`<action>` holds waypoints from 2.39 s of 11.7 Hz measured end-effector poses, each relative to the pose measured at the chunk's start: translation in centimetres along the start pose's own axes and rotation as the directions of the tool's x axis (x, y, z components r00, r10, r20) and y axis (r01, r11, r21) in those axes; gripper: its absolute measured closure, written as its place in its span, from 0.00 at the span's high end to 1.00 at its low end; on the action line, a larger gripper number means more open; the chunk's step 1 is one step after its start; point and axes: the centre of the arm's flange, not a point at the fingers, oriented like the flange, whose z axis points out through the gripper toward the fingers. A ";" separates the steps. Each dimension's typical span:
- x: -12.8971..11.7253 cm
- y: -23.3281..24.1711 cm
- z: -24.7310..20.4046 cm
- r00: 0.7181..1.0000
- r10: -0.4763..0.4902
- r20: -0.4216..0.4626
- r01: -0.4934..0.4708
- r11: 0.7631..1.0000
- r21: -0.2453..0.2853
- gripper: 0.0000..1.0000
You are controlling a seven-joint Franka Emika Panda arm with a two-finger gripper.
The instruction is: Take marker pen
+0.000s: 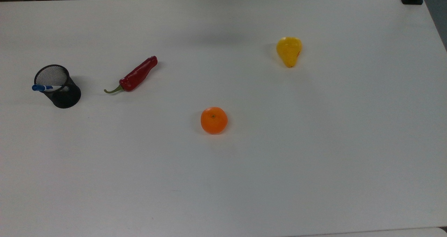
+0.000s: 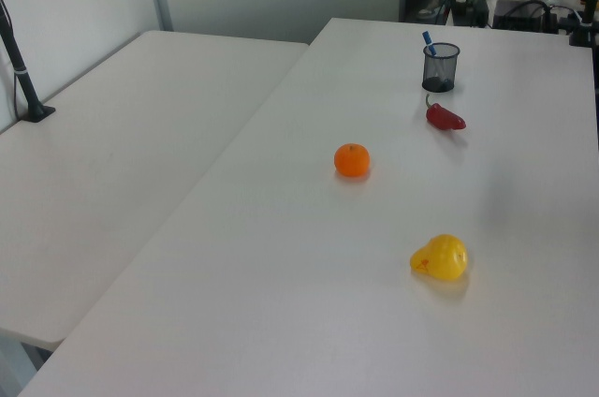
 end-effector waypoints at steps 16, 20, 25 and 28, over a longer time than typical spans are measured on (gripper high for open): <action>1.5 9.5 -3.6 0.923 0.118 -0.366 -0.156 0.985 -0.076 1.00; 1.6 13.7 -1.7 0.888 0.164 -0.431 -0.226 0.969 -0.097 0.98; 3.0 18.9 3.6 0.849 0.199 -0.490 -0.303 0.943 -0.140 0.79; 3.3 20.5 6.0 0.831 0.202 -0.518 -0.325 0.932 -0.158 0.65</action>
